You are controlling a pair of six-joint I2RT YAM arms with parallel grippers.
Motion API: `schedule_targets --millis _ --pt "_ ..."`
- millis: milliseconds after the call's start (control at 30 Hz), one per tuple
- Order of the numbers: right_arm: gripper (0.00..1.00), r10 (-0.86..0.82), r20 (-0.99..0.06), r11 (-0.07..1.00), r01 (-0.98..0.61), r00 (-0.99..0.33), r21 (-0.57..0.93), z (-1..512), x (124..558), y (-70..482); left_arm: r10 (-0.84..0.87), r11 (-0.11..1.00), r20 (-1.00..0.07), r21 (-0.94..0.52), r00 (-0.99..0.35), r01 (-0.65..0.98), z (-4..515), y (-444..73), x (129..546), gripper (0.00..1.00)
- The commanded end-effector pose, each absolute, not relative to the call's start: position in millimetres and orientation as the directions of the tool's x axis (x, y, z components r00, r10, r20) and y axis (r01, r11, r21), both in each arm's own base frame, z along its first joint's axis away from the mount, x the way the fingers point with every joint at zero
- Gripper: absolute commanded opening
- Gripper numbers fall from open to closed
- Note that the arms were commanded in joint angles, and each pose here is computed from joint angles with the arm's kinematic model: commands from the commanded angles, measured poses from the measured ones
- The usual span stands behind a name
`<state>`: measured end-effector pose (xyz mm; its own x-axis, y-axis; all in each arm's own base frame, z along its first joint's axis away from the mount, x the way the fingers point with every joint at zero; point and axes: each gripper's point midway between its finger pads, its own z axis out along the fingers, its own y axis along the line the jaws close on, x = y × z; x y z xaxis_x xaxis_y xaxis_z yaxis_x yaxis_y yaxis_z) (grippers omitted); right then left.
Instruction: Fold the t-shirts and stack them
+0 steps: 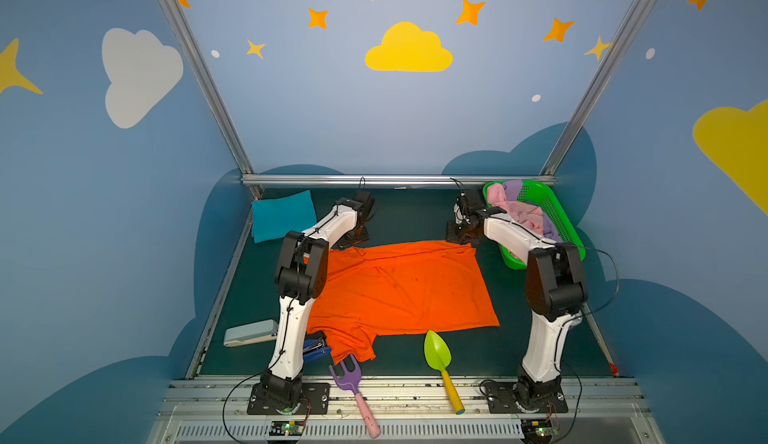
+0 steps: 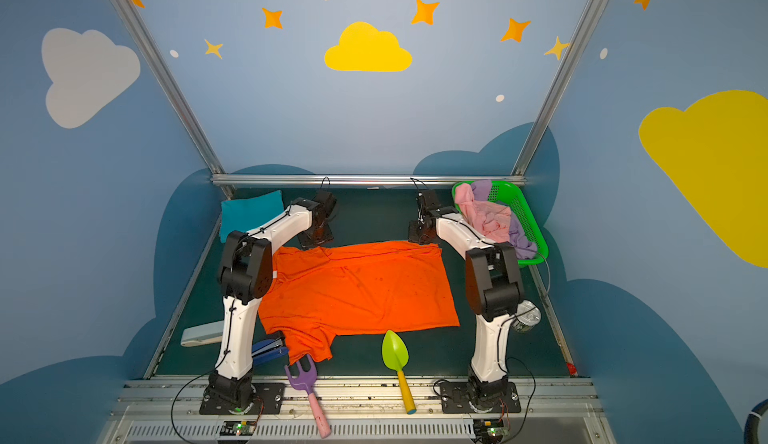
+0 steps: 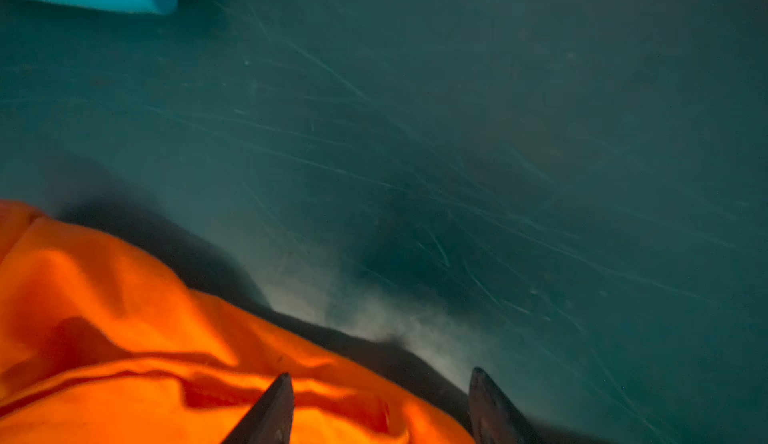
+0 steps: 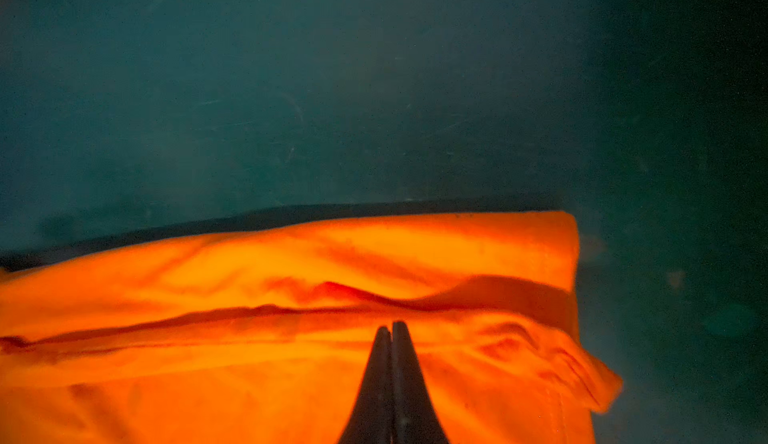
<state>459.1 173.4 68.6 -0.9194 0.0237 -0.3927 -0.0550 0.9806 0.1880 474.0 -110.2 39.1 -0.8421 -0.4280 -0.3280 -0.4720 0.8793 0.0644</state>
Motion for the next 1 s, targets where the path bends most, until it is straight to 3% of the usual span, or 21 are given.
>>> schedule_targets --millis 0,133,167,300,433,800,967 --pt "0.0 0.018 -0.339 0.972 -0.063 -0.941 0.227 63.0 458.4 190.3 -0.409 0.874 -0.318 0.134 -0.855 -0.467 43.4 -98.0 468.3 0.68" --pt "0.0 -0.001 -0.297 0.968 -0.075 -0.955 0.24 45.4 457.8 205.6 -0.402 0.874 -0.306 0.151 -0.863 -0.461 37.1 -97.1 466.6 0.64" --pt "0.0 -0.01 -0.288 0.969 -0.081 -0.957 0.235 42.2 455.4 208.1 -0.402 0.874 -0.303 0.154 -0.864 -0.46 36.4 -96.9 466.0 0.6" --pt "0.0 -0.044 -0.259 0.978 -0.095 -0.965 0.188 31.7 438.0 207.6 -0.404 0.874 -0.294 0.154 -0.866 -0.461 36.5 -97.1 462.3 0.22" --pt "0.0 -0.045 -0.237 0.983 -0.085 -0.97 0.161 25.3 415.1 197.2 -0.401 0.881 -0.296 0.135 -0.867 -0.454 44.4 -100.9 455.6 0.06" --pt "0.0 -0.037 -0.126 0.991 -0.053 -0.991 0.121 13.3 347.1 172.6 -0.396 0.89 -0.293 0.112 -0.87 -0.442 62.5 -108.2 410.9 0.04" --pt "0.0 -0.019 -0.13 0.992 -0.035 -0.991 0.122 14.0 332.3 166.0 -0.388 0.889 -0.318 0.12 -0.865 -0.443 77.6 -106.0 388.9 0.04"
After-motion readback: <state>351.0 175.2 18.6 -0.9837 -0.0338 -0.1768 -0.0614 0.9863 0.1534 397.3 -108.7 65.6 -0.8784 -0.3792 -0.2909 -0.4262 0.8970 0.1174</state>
